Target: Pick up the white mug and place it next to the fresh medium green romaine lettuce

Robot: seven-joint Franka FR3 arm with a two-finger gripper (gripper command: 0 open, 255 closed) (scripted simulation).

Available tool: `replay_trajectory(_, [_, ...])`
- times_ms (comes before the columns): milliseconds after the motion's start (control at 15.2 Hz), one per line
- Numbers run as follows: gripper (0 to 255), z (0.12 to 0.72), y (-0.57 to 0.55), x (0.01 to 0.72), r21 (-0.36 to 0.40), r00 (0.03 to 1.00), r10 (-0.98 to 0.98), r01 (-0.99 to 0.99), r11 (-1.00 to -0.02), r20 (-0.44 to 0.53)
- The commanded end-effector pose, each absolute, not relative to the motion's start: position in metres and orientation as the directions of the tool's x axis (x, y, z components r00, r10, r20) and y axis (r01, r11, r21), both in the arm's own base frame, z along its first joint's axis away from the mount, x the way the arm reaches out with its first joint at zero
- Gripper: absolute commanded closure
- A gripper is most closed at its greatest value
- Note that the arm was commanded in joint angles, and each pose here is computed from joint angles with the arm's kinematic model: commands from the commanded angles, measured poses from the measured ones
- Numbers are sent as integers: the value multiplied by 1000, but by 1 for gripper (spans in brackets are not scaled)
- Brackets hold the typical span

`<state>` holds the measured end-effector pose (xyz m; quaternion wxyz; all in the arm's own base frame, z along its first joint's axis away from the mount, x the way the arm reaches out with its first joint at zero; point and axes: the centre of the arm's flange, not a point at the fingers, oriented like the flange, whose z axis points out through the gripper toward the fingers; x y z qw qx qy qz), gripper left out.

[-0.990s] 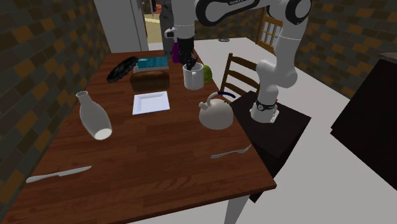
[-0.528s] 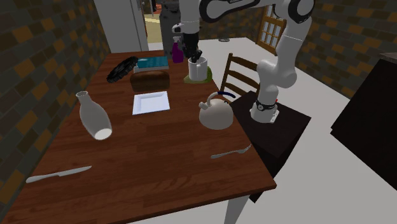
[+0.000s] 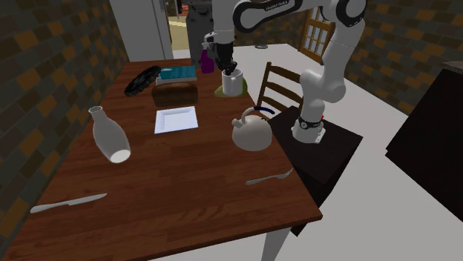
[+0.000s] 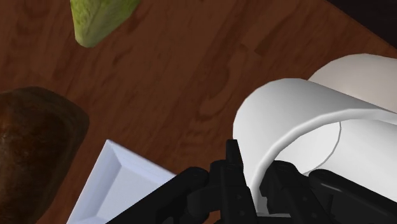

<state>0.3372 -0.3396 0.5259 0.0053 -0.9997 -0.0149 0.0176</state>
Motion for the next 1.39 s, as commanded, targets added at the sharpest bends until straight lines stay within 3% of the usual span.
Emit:
replay_trajectory(0, [255,516,-340,337,-11,999,30,30,-1000,-34])
replay_trajectory(1320, [255,410,-340,337,-11,999,30,30,-1000,-34])
